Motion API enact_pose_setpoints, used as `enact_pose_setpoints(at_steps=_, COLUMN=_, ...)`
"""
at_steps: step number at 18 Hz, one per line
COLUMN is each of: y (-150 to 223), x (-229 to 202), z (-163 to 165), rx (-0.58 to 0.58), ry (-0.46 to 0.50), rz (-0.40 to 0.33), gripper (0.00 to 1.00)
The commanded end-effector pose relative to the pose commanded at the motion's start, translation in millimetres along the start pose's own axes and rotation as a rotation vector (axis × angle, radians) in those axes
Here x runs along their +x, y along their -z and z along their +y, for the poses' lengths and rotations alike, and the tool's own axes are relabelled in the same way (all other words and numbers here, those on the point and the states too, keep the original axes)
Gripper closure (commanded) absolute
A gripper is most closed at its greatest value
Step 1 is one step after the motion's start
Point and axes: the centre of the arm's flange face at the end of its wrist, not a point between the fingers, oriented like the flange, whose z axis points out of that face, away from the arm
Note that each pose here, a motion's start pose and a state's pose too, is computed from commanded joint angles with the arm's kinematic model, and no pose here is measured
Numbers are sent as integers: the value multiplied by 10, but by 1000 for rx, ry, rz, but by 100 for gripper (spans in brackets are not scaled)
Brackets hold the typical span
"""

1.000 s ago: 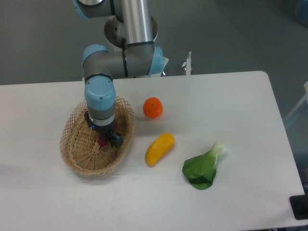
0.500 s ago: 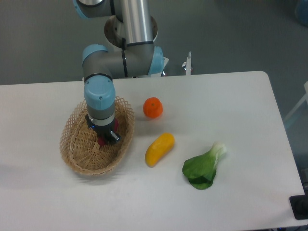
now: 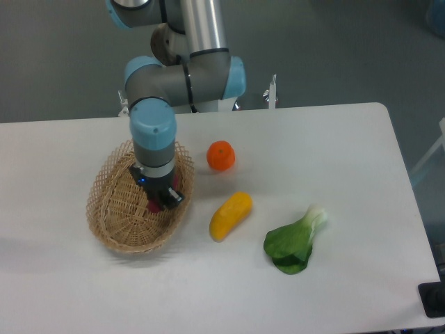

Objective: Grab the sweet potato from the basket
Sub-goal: 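Lift the sweet potato out of the basket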

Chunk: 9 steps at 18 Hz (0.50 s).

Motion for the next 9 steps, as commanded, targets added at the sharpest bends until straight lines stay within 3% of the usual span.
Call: enact_pose_setpoints(at_steps=9, y=407, x=-646, z=281, rx=67, ry=105, rz=-59, gripper=97)
